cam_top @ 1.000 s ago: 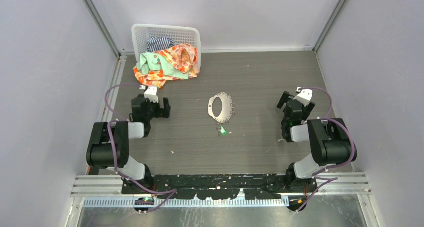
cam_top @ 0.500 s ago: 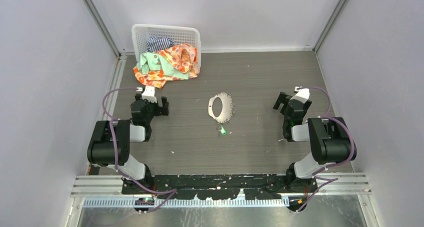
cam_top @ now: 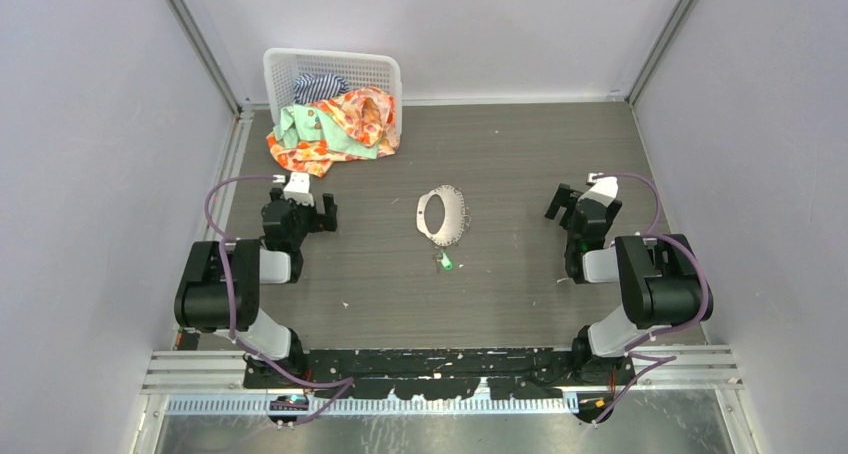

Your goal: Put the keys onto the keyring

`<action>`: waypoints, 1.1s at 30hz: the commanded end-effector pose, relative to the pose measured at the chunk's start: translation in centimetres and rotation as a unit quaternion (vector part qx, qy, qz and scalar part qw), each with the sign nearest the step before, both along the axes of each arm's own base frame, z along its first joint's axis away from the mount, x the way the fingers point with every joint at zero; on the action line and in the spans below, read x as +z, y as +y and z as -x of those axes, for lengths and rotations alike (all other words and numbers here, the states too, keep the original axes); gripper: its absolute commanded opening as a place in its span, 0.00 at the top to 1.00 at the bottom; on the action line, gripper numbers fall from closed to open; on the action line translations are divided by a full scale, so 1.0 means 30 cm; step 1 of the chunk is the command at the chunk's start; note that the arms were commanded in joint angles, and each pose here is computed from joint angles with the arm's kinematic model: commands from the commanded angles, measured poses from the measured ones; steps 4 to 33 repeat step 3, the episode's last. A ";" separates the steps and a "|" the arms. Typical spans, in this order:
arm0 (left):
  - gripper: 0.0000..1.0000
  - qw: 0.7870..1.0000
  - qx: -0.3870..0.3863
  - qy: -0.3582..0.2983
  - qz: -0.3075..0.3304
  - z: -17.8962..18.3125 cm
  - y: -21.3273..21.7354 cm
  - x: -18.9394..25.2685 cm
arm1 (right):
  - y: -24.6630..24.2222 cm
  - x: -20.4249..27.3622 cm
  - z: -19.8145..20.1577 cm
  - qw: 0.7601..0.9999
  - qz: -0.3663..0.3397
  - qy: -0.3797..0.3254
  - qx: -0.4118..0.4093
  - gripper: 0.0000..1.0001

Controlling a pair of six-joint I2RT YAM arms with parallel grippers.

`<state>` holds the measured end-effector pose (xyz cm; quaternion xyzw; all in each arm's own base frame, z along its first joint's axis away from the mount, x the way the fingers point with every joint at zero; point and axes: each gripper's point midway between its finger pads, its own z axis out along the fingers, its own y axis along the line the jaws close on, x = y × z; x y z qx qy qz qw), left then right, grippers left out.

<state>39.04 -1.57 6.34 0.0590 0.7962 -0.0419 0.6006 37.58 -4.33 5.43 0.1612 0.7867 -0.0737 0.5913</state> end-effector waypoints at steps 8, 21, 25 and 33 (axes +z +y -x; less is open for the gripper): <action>0.00 1.000 0.006 -0.019 -0.002 -0.013 0.006 0.034 | -0.001 0.059 -0.032 0.999 -0.004 -0.035 -0.002 0.00; 0.00 1.000 0.006 -0.019 -0.002 -0.013 0.006 0.034 | -0.001 0.059 -0.032 0.999 -0.004 -0.035 -0.002 0.00; 0.00 1.000 0.006 -0.019 -0.002 -0.013 0.006 0.034 | -0.001 0.059 -0.032 0.999 -0.004 -0.035 -0.002 0.00; 0.00 1.000 0.006 -0.019 -0.002 -0.013 0.006 0.034 | -0.001 0.059 -0.032 0.999 -0.004 -0.035 -0.002 0.00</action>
